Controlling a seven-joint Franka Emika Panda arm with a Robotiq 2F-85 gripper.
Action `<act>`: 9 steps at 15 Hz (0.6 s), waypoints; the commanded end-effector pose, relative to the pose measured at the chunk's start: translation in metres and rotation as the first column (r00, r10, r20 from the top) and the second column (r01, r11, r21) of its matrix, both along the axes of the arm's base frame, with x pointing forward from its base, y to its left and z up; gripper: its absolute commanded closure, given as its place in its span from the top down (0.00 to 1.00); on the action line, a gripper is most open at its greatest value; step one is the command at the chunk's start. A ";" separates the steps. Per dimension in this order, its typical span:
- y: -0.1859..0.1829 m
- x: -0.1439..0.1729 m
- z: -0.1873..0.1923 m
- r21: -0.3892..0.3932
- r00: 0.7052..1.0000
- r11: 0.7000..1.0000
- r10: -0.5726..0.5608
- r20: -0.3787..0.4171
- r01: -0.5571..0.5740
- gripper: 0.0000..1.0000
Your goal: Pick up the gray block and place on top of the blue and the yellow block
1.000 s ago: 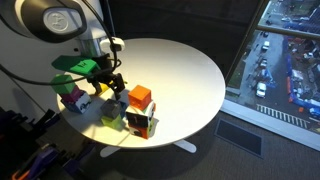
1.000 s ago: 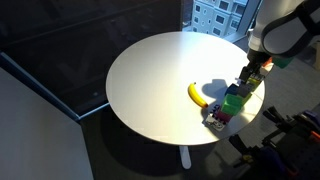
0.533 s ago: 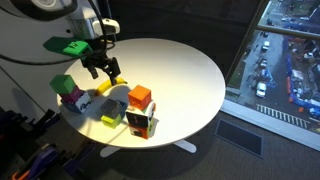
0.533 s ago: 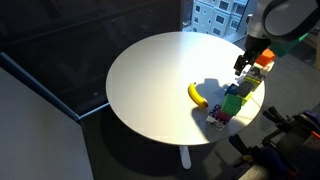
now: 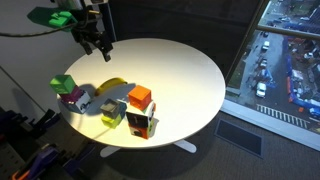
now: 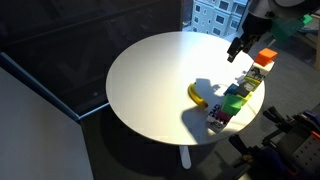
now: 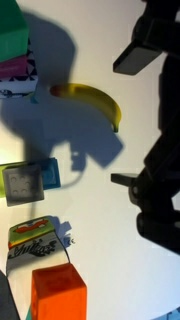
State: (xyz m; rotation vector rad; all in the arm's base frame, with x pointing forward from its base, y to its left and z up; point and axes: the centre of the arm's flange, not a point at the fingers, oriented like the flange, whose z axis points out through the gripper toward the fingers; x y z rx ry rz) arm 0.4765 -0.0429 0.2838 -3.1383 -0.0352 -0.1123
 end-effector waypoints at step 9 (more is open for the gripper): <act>0.007 -0.043 0.088 0.011 0.999 1.000 -0.020 -0.027 0.020 1.00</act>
